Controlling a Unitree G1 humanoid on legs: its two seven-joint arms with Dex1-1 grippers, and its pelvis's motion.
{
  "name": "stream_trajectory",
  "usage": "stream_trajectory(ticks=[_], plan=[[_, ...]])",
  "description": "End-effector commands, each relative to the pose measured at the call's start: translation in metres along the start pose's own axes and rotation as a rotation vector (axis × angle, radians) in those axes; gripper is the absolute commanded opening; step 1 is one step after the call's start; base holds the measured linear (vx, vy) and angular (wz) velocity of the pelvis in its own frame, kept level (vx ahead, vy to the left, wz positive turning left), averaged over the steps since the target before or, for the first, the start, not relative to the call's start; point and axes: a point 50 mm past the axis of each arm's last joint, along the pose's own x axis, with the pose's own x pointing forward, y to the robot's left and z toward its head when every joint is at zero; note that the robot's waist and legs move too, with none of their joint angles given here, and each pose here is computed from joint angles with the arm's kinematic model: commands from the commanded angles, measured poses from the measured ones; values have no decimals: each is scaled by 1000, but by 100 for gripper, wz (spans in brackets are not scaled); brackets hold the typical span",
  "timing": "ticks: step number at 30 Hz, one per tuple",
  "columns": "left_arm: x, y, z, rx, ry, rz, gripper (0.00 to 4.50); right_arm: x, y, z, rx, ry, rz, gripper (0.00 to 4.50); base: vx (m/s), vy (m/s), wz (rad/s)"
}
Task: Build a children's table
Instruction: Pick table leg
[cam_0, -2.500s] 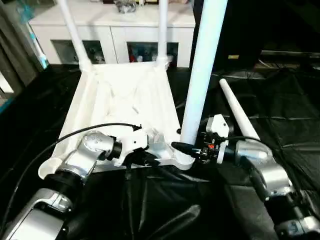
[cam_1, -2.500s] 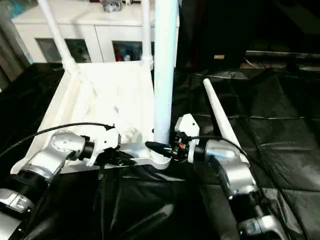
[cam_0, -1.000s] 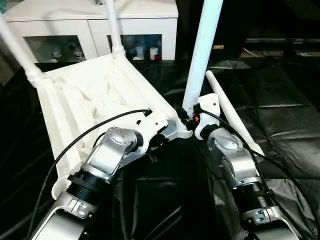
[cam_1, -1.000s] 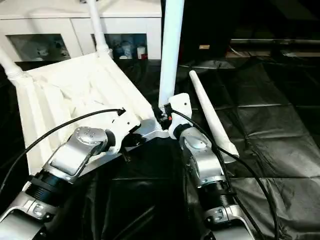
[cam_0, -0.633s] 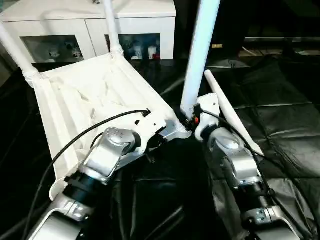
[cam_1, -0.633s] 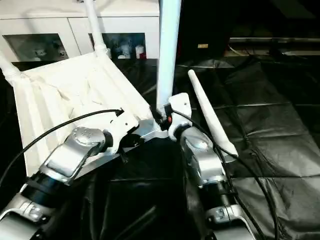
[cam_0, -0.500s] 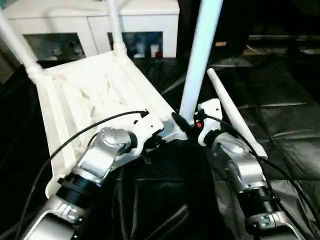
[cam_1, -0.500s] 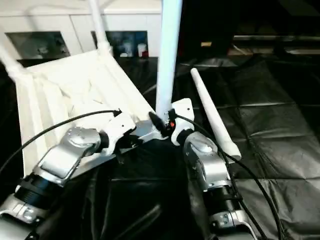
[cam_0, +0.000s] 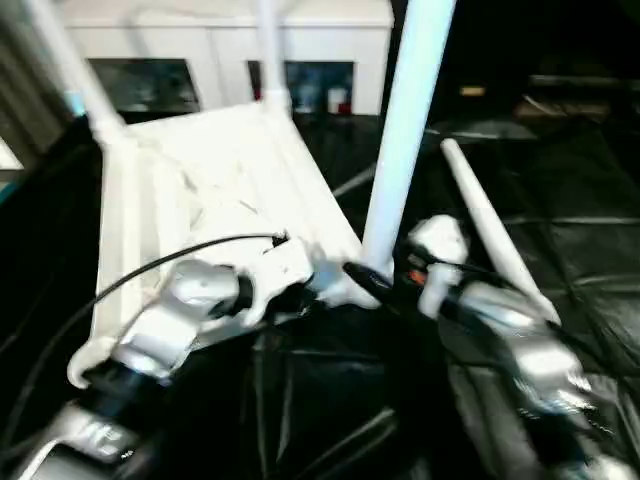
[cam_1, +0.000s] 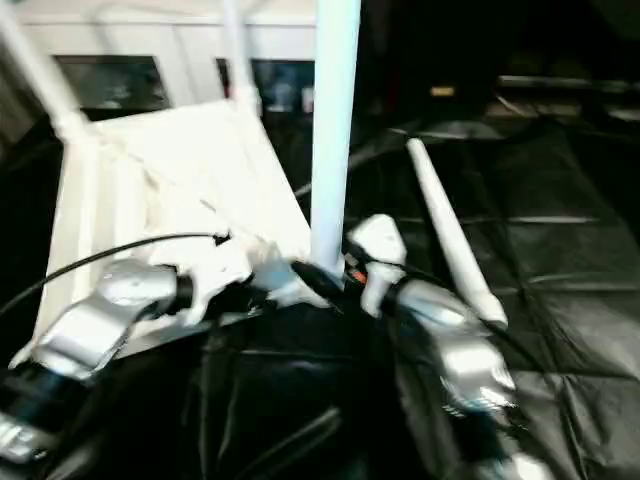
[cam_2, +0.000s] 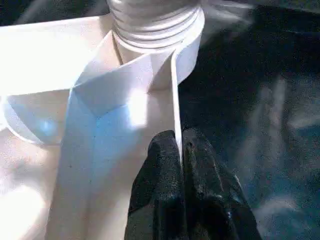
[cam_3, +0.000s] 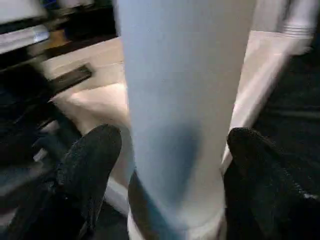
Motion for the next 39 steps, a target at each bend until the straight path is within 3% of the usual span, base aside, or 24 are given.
stream_trajectory(ticks=[1, 7, 15, 20, 32, 39], plan=[[-2, -4, 25, 102, -116, -53, 0, -4, 7, 5, -6, -5, 75, 390, 0, 0, 0], [-5, -3, 20, 111, -116, -83, 0, -17, 13, 2, -4, 40, 166, 390, 0, 0, 0], [-7, -3, 17, 118, -115, -115, 0, -20, 16, -3, -10, 91, 213, 390, 0, 0, 0], [-8, -2, 15, 131, -97, -125, 0, -19, 10, -10, -45, 157, 179, 353, 0, 0, 0], [-5, 0, 13, 131, -94, -114, 0, -13, 10, -15, -72, 173, 176, 242, 0, 0, 0], [6, 9, 6, 75, -80, 4, 0, -8, 13, -35, 51, 155, 94, 216, 0, 0, 0]])
